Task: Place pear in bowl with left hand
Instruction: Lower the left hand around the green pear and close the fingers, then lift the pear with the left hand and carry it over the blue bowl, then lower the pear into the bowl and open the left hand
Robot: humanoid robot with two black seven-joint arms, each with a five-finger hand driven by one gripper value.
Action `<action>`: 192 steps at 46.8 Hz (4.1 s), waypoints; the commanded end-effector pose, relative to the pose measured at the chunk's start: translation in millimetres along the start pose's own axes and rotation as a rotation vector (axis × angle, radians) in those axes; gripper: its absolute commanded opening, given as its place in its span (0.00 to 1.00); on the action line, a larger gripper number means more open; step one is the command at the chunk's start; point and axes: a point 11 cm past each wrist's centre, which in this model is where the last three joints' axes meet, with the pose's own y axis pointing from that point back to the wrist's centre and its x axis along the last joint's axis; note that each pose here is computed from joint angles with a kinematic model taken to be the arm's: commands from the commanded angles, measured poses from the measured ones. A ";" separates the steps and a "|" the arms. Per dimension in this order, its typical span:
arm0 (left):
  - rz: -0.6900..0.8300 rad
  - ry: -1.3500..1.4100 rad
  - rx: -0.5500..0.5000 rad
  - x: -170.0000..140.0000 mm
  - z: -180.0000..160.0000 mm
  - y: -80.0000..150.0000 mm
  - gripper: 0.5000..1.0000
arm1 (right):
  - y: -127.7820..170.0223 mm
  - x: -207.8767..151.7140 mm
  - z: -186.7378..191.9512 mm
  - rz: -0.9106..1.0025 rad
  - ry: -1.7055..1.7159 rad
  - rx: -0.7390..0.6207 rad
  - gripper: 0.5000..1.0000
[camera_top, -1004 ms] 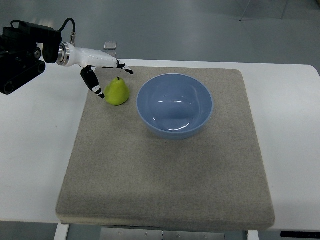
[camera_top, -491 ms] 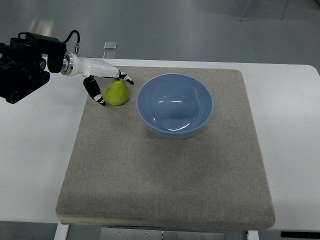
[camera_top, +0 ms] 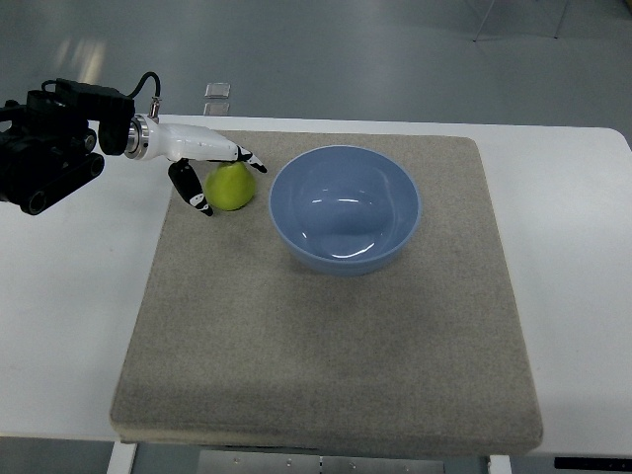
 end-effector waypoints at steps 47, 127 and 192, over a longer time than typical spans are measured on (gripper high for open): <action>0.094 0.047 0.010 21.8 -2.3 0.5 0.17 | 0.0 0.0 -0.1 0.000 0.000 0.000 0.85; 0.133 0.005 -0.377 61.1 135.1 -32.1 0.21 | 0.0 0.0 -0.1 0.000 0.000 0.000 0.85; 0.174 0.080 -0.367 52.2 124.7 -36.4 0.99 | 0.0 0.0 -0.1 0.000 0.000 0.000 0.85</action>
